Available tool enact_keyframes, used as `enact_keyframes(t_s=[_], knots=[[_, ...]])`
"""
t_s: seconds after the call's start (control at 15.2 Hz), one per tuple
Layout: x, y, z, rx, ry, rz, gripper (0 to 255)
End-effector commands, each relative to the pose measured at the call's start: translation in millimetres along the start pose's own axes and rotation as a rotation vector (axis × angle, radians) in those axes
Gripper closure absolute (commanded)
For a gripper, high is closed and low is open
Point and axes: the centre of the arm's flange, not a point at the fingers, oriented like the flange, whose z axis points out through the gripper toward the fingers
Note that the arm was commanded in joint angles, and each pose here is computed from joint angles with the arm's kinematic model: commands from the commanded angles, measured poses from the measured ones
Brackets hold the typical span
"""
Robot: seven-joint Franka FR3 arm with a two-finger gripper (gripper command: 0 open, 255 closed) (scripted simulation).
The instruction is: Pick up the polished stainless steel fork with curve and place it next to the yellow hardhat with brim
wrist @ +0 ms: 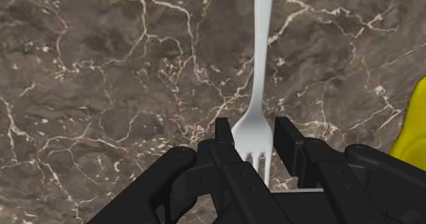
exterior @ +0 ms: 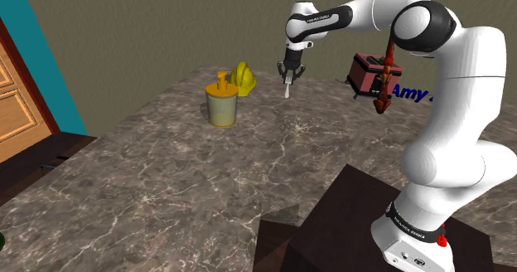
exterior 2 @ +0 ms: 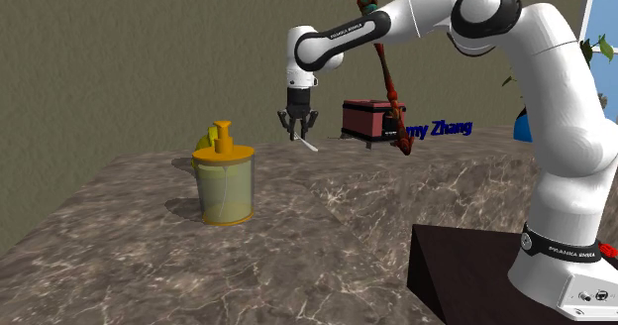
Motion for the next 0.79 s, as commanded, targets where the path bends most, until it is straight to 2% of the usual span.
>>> enact_keyframes(t_s=[0.0, 0.73], knots=[[0, 0, 10, 0.000, 0.000, 0.000, 255], [-4, 2, 68, 0.000, 0.000, 0.000, 255]])
